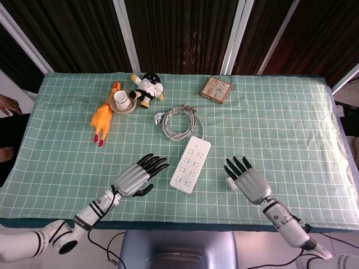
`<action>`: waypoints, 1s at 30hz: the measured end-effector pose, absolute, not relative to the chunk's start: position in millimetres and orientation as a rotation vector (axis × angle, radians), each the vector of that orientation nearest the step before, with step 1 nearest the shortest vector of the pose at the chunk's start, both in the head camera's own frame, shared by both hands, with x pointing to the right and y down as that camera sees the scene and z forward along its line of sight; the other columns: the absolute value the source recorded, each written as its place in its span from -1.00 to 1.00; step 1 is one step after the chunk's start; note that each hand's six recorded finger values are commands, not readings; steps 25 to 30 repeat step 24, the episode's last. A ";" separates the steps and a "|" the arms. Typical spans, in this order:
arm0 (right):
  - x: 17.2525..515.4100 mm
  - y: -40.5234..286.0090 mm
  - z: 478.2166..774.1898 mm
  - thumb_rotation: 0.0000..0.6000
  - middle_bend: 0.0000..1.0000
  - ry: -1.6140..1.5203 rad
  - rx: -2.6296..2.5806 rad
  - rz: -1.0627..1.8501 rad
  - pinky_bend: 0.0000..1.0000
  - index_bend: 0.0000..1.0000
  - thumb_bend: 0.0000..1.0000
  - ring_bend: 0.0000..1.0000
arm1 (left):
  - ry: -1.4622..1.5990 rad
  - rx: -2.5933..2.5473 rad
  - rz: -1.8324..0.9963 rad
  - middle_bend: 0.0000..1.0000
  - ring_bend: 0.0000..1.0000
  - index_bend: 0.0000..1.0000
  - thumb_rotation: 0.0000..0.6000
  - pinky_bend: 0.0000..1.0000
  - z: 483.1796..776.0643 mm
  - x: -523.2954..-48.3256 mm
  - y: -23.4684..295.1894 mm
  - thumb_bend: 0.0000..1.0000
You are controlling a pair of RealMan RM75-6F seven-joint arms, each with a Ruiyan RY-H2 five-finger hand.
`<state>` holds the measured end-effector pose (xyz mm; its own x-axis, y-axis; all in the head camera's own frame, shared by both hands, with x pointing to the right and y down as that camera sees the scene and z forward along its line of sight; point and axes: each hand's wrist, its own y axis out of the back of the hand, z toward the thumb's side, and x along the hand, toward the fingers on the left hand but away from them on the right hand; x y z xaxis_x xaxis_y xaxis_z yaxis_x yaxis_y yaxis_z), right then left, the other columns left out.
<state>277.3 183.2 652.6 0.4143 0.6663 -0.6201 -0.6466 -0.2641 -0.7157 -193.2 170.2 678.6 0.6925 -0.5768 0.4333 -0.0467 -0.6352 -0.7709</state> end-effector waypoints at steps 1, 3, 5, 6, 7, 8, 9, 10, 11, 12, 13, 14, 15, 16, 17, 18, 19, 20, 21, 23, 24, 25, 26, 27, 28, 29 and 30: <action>282.0 182.5 644.4 1.00 -0.99 -0.073 -1.368 1.262 -0.71 -1.00 -0.66 -1.00 | 0.491 -2.113 -0.877 -1.00 -1.00 -1.00 1.00 -1.00 675.2 -199.3 169.6 -0.05; 299.6 181.4 621.4 1.00 -1.00 -0.234 -1.421 1.298 -0.79 -1.00 -0.68 -1.00 | 0.551 -2.078 -0.882 -1.00 -1.00 -1.00 1.00 -1.00 664.4 -221.0 170.3 -0.05; 316.9 182.4 604.3 1.00 -1.00 -0.366 -1.455 1.329 -0.82 -1.00 -0.69 -1.00 | 0.609 -2.061 -0.900 -1.00 -1.00 -1.00 1.00 -1.00 655.5 -243.2 173.9 -0.05; 327.4 183.7 595.8 1.00 -1.00 -0.434 -1.466 1.348 -0.83 -1.00 -0.69 -1.00 | 0.639 -2.055 -0.913 -1.00 -1.00 -1.00 1.00 -1.00 651.1 -255.7 177.1 -0.05; 338.9 185.8 587.2 1.00 -1.00 -0.502 -1.471 1.368 -0.84 -1.00 -0.69 -1.00 | 0.670 -2.051 -0.928 -1.00 -1.00 -1.00 1.00 -1.00 646.5 -268.9 181.5 -0.05; 354.6 189.8 576.0 1.00 -1.00 -0.589 -1.472 1.394 -0.85 -1.00 -0.69 -1.00 | 0.710 -2.045 -0.953 -1.00 -1.00 -1.00 1.00 -1.00 640.4 -287.2 188.6 -0.05; 365.6 193.4 568.1 1.00 -1.00 -0.650 -1.469 1.412 -0.86 -1.00 -0.69 -1.00 | 0.739 -2.038 -0.974 -1.00 -1.00 -1.00 1.00 -1.00 635.6 -300.8 194.5 -0.05; 375.6 197.3 561.1 1.00 -1.00 -0.704 -1.465 1.427 -0.87 -1.00 -0.70 -1.00 | 0.765 -2.029 -0.996 -1.00 -1.00 -1.00 1.00 -1.00 630.9 -313.9 200.8 -0.05; 387.6 202.4 553.5 1.00 -1.00 -0.770 -1.457 1.444 -0.87 -1.00 -0.71 -1.00 | 0.797 -2.015 -1.032 -1.00 -1.00 -1.00 1.00 -1.00 625.0 -331.0 209.3 -0.05; 396.0 206.2 549.1 1.00 -1.00 -0.817 -1.451 1.456 -0.88 -1.00 -0.74 -1.00 | 0.821 -2.004 -1.066 -1.00 -1.00 -1.00 1.00 -1.00 621.2 -343.7 215.9 -0.05; 404.0 210.0 545.8 1.00 -1.00 -0.860 -1.444 1.469 -0.89 -1.00 -0.75 -1.00 | 0.847 -1.991 -1.103 -1.00 -1.00 -1.00 1.00 -1.00 617.7 -356.3 222.2 -0.05; 414.7 216.1 543.2 1.00 -1.00 -0.911 -1.437 1.491 -0.90 -1.00 -0.76 -1.00 | 0.879 -1.972 -1.158 -1.00 -1.00 -1.00 1.00 -1.00 614.0 -371.9 229.2 -0.05; 423.2 221.0 541.5 1.00 -1.00 -0.941 -1.427 1.513 -0.90 -1.00 -0.77 -1.00 | 0.895 -1.956 -1.198 -1.00 -1.00 -1.00 1.00 -1.00 611.7 -382.0 232.5 -0.05; 431.2 225.3 539.9 1.00 -1.00 -0.963 -1.413 1.534 -0.90 -1.00 -0.77 -1.00 | 0.905 -1.939 -1.232 -1.00 -1.00 -1.00 1.00 -1.00 609.1 -390.7 233.6 -0.05; 437.9 228.3 538.0 1.00 -1.00 -0.982 -1.397 1.551 -0.91 -1.00 -0.77 -1.00 | 0.917 -1.920 -1.261 -1.00 -1.00 -1.00 1.00 -1.00 605.1 -399.6 232.8 -0.05; 440.1 228.6 536.7 1.00 -1.00 -0.992 -1.390 1.552 -0.91 -1.00 -0.77 -1.00 | 0.928 -1.910 -1.271 -1.00 -1.00 -1.00 1.00 -1.00 602.1 -404.4 231.9 -0.05; 441.2 228.3 535.6 1.00 -1.00 -1.000 -1.386 1.548 -0.92 -1.00 -0.77 -1.00 | 0.941 -1.906 -1.270 -1.00 -1.00 -1.00 1.00 -1.00 599.3 -407.3 231.3 -0.05; 442.7 228.0 534.4 1.00 -1.00 -1.012 -1.385 1.544 -0.92 -1.00 -0.77 -1.00 | 0.962 -1.910 -1.257 -1.00 -1.00 -1.00 1.00 -1.00 595.9 -408.9 230.9 -0.05; 444.2 227.8 533.8 1.00 -1.00 -1.023 -1.388 1.541 -0.92 -1.00 -0.77 -1.00 | 0.974 -1.920 -1.244 -1.00 -1.00 -1.00 1.00 -1.00 593.9 -409.2 230.9 -0.05; 447.7 227.2 533.5 1.00 -1.00 -1.042 -1.397 1.540 -0.92 -1.00 -0.77 -1.00 | 0.983 -1.957 -1.205 -1.00 -1.00 -1.00 1.00 -1.00 590.5 -408.2 232.3 -0.05; 448.8 226.9 533.9 1.00 -1.00 -1.044 -1.400 1.542 -0.92 -1.00 -0.77 -1.00 | 0.981 -1.969 -1.185 -1.00 -1.00 -1.00 1.00 -1.00 589.1 -407.5 232.8 -0.05; 448.8 226.9 533.9 1.00 -1.00 -1.044 -1.400 1.542 -0.92 -1.00 -0.77 -1.00 | 0.981 -1.969 -1.185 -1.00 -1.00 -1.00 1.00 -1.00 589.1 -407.5 232.8 -0.05; 448.8 226.9 533.9 1.00 -1.00 -1.044 -1.400 1.542 -0.92 -1.00 -0.77 -1.00 | 0.981 -1.969 -1.185 -1.00 -1.00 -1.00 1.00 -1.00 589.1 -407.5 232.8 -0.05; 448.8 226.9 533.9 1.00 -1.00 -1.044 -1.400 1.542 -0.92 -1.00 -0.77 -1.00 | 0.981 -1.969 -1.185 -1.00 -1.00 -1.00 1.00 -1.00 589.1 -407.5 232.8 -0.05; 448.8 226.9 533.9 1.00 -1.00 -1.044 -1.400 1.542 -0.92 -1.00 -0.77 -1.00 | 0.981 -1.969 -1.185 -1.00 -1.00 -1.00 1.00 -1.00 589.1 -407.5 232.8 -0.05; 448.8 226.9 533.9 1.00 -1.00 -1.044 -1.400 1.542 -0.92 -1.00 -0.77 -1.00 | 0.981 -1.969 -1.185 -1.00 -1.00 -1.00 1.00 -1.00 589.1 -407.5 232.8 -0.05; 448.8 226.9 533.9 1.00 -1.00 -1.044 -1.400 1.542 -0.92 -1.00 -0.77 -1.00 | 0.981 -1.969 -1.185 -1.00 -1.00 -1.00 1.00 -1.00 589.1 -407.5 232.8 -0.05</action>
